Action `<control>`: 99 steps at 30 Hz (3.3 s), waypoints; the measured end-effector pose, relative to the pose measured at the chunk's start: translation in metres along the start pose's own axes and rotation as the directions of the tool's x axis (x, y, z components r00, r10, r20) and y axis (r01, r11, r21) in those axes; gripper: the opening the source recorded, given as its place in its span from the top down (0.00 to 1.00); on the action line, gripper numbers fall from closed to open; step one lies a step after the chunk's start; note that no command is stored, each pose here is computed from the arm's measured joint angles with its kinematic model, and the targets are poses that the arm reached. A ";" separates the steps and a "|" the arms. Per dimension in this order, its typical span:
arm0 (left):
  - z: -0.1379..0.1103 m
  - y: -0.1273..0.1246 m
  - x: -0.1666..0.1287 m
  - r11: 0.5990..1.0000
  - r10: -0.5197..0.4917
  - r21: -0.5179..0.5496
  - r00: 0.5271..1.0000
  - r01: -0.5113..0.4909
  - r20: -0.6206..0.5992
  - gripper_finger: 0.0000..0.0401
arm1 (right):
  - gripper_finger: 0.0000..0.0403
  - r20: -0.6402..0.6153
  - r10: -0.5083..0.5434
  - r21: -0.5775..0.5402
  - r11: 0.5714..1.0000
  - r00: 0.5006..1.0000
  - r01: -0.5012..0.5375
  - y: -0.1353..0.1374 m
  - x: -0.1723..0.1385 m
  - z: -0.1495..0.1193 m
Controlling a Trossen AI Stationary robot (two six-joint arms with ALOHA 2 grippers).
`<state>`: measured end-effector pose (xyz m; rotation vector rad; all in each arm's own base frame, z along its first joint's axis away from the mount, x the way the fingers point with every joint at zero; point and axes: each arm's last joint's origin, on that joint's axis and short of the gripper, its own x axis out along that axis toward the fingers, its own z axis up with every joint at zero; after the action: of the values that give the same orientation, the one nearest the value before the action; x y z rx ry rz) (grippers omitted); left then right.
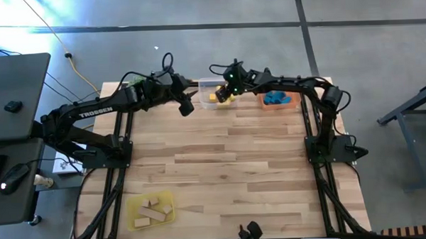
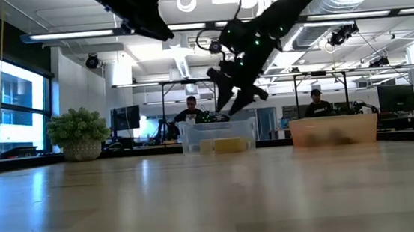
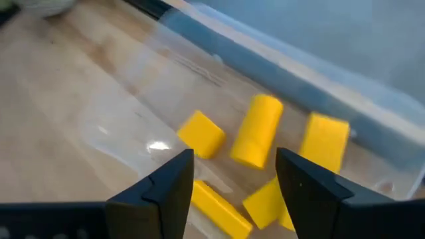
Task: Sort & place blocks by color
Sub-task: Return to Home Position
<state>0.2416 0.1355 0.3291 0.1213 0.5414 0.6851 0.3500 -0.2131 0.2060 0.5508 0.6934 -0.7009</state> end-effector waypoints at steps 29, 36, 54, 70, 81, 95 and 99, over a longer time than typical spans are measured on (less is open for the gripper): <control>-0.010 -0.072 -0.047 0.893 -0.399 -0.195 0.914 0.405 0.070 0.50 | 0.50 -0.070 0.271 -0.501 0.823 0.960 -0.269 0.086 -0.125 0.059; -0.026 -0.089 -0.076 0.873 -0.366 -0.255 0.904 0.416 0.222 0.50 | 0.50 -0.033 0.440 -0.521 0.759 0.897 -0.391 0.080 -0.165 0.048; -0.124 -0.057 -0.122 0.836 -0.340 -0.306 0.868 0.455 0.361 0.50 | 0.50 0.295 0.500 -0.363 0.847 0.815 -0.388 0.098 -0.219 -0.004; -0.199 -0.059 -0.116 0.752 -0.462 -0.271 0.774 0.601 0.433 0.50 | 0.50 0.338 0.447 -0.326 0.881 0.828 -0.342 0.118 -0.227 -0.019; -0.219 -0.066 -0.107 0.772 -0.482 -0.202 0.762 0.603 0.432 0.50 | 0.50 0.300 0.419 -0.331 0.888 0.857 -0.319 0.113 -0.229 -0.023; -0.221 -0.068 -0.104 0.796 -0.486 -0.173 0.783 0.580 0.388 0.50 | 0.50 0.366 0.361 -0.409 0.890 0.858 -0.201 0.043 -0.298 -0.062; -0.221 -0.068 -0.104 0.807 -0.486 -0.144 0.783 0.573 0.388 0.50 | 0.50 0.432 0.439 -0.353 0.886 0.788 -0.300 0.016 -0.296 -0.097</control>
<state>0.1001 0.0027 0.1657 -0.1581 0.1334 0.1561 0.1581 -0.0232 0.3629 0.2213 0.1643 -0.3382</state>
